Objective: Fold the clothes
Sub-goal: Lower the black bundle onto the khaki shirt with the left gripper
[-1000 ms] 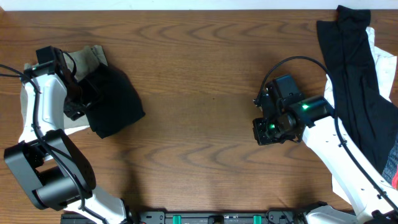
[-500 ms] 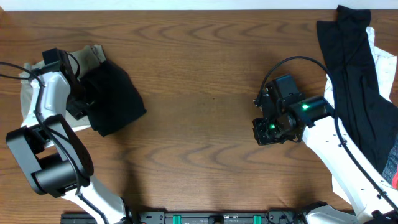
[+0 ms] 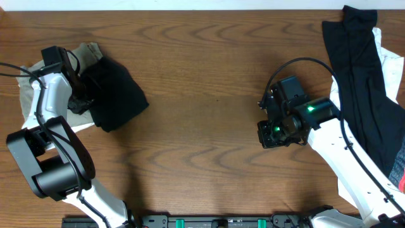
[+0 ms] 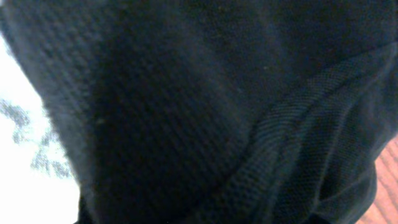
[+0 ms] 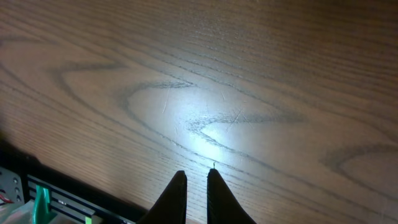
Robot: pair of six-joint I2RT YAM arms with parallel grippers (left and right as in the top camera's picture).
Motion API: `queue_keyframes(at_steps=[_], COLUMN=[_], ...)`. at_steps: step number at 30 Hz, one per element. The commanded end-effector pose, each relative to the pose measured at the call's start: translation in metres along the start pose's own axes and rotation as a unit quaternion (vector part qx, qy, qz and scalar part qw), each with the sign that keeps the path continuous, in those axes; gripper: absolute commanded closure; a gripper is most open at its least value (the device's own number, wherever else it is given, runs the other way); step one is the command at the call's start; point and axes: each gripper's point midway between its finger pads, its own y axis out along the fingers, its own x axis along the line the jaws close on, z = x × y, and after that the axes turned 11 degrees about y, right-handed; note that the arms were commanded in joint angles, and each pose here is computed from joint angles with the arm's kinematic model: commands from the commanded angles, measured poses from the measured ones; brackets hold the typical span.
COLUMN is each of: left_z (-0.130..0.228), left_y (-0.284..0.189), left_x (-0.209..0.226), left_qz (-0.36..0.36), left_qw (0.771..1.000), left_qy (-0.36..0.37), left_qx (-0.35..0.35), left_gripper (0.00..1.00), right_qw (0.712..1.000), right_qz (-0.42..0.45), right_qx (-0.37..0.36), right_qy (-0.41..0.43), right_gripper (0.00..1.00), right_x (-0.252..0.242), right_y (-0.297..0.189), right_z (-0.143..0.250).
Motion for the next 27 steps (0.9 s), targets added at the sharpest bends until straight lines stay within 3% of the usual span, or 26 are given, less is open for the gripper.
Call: queue_keyframes(at_steps=[1, 2, 5, 6, 15, 27], left_z=[-0.001, -0.002, -0.006, -0.007, -0.028, -0.059], left_y=[0.005, 0.005, 0.005, 0.004, -0.032, -0.090], left_x=[0.004, 0.003, 0.003, 0.003, 0.015, 0.007], left_qz=[-0.003, -0.003, -0.004, -0.004, -0.051, -0.056], left_qw=[1.000, 1.000, 1.000, 1.000, 0.995, 0.981], left_qy=[-0.002, -0.001, 0.003, 0.007, 0.050, 0.096], left_qx=[-0.001, -0.003, -0.010, -0.013, -0.070, -0.159], left_gripper=[0.54, 0.58, 0.89, 0.94, 0.94, 0.94], right_qw=[1.000, 1.000, 1.000, 1.000, 1.000, 1.000], right_qz=[0.002, 0.002, 0.002, 0.002, 0.009, 0.012], right_qx=[-0.006, -0.006, -0.006, -0.006, -0.008, -0.010], right_qy=[0.006, 0.006, 0.006, 0.006, 0.006, 0.006], right_gripper=[0.89, 0.89, 0.89, 0.89, 0.88, 0.87], right_x=[-0.002, -0.003, -0.003, -0.003, -0.005, -0.006], right_y=[-0.003, -0.003, -0.003, -0.003, -0.003, -0.004], right_z=[-0.002, -0.001, -0.001, -0.001, -0.002, -0.003])
